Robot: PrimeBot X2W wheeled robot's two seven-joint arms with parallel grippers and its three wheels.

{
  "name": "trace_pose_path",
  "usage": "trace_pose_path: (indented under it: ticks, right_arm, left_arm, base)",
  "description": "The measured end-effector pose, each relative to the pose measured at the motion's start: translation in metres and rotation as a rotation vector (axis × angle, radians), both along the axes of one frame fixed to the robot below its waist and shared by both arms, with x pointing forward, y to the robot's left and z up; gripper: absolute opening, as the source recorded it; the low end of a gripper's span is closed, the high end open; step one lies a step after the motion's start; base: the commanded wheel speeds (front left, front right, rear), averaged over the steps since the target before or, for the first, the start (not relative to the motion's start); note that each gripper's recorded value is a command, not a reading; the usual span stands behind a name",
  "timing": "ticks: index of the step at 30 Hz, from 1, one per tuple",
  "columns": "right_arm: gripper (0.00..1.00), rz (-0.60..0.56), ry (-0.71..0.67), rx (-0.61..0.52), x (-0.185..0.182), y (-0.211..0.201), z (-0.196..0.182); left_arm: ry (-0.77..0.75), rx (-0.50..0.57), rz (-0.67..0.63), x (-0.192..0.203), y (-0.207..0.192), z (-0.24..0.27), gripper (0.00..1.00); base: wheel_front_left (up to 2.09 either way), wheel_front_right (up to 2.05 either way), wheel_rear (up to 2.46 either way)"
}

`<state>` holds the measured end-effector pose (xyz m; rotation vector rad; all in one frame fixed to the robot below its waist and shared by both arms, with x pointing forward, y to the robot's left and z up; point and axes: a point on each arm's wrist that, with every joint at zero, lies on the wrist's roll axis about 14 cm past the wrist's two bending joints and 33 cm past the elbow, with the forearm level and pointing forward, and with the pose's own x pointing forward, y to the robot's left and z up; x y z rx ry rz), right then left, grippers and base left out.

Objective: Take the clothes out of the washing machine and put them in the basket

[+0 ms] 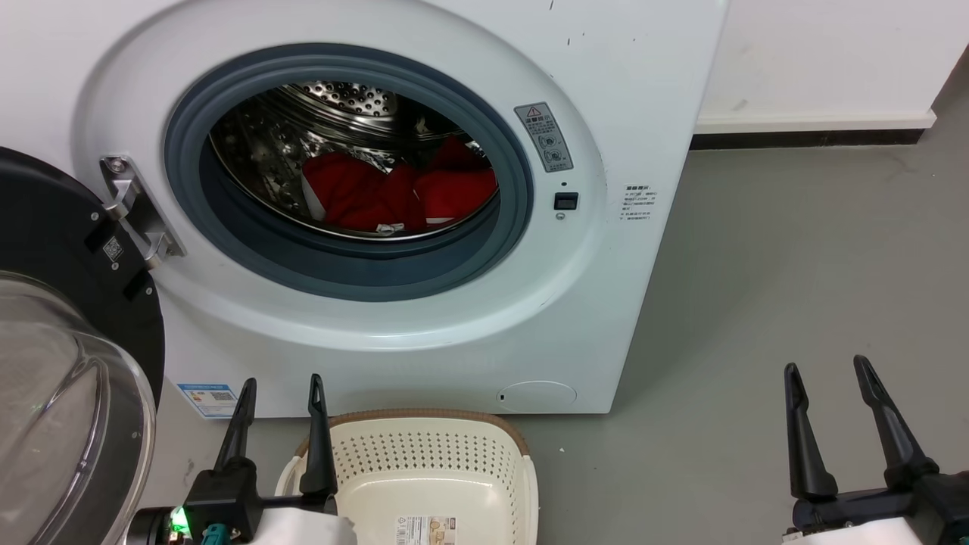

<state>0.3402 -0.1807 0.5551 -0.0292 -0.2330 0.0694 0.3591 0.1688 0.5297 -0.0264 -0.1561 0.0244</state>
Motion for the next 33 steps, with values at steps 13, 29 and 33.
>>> trace_pose_path:
  ticks: [13,29,33]
  right_arm:
    - [1.00,-0.016,-0.001,-0.003,0.012,-0.004,0.001]
    - [1.00,-0.064,0.010,0.005,0.066,-0.023,-0.010]
    - [1.00,-0.076,0.018,0.009,0.079,-0.028,-0.016]
  left_arm:
    - [0.046,0.047,-0.031,0.055,0.010,-0.015,1.00]
    - [0.066,0.129,-0.131,0.215,0.005,-0.027,1.00]
    - [0.124,0.173,-0.166,0.257,-0.002,-0.038,1.00]
  base:
    - [0.00,0.00,0.00]
    - [0.00,0.00,0.00]
    - [0.00,0.00,0.00]
